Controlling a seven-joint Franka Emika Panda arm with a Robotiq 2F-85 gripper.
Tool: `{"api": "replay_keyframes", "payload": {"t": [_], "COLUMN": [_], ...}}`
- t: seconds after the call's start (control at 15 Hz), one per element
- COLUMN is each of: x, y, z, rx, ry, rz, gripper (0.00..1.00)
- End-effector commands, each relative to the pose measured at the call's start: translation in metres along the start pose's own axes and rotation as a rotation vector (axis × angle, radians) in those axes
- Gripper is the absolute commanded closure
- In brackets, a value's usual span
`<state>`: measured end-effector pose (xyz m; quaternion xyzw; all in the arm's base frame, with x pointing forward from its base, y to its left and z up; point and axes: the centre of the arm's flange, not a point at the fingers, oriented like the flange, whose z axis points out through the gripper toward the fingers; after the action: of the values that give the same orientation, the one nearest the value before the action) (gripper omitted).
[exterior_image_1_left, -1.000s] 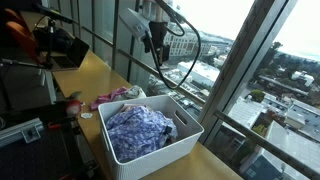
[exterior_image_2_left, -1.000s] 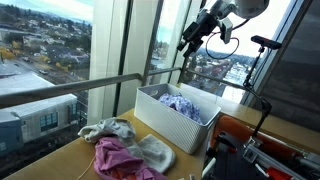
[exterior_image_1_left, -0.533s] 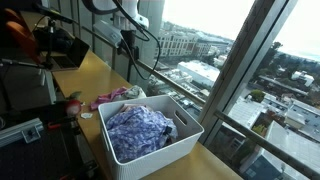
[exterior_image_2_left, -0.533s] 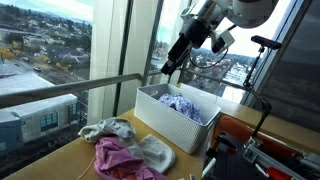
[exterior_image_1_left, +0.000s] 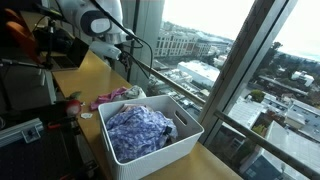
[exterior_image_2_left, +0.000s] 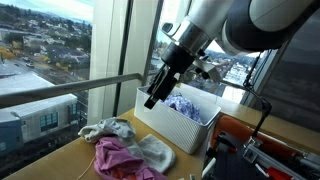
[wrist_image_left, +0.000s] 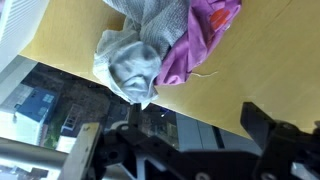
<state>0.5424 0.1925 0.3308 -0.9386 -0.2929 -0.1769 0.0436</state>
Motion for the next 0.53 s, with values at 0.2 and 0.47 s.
{"api": "replay_keyframes", "payload": {"t": [0.2, 0.47], "x": [0.028, 0.041], "y": [0.017, 0.036], "z": [0.092, 0.14], "rx": [-0.048, -0.056], "ry": [0.01, -0.012], "rz": [-0.179, -0.213], "gripper": [0.0, 0.0]}}
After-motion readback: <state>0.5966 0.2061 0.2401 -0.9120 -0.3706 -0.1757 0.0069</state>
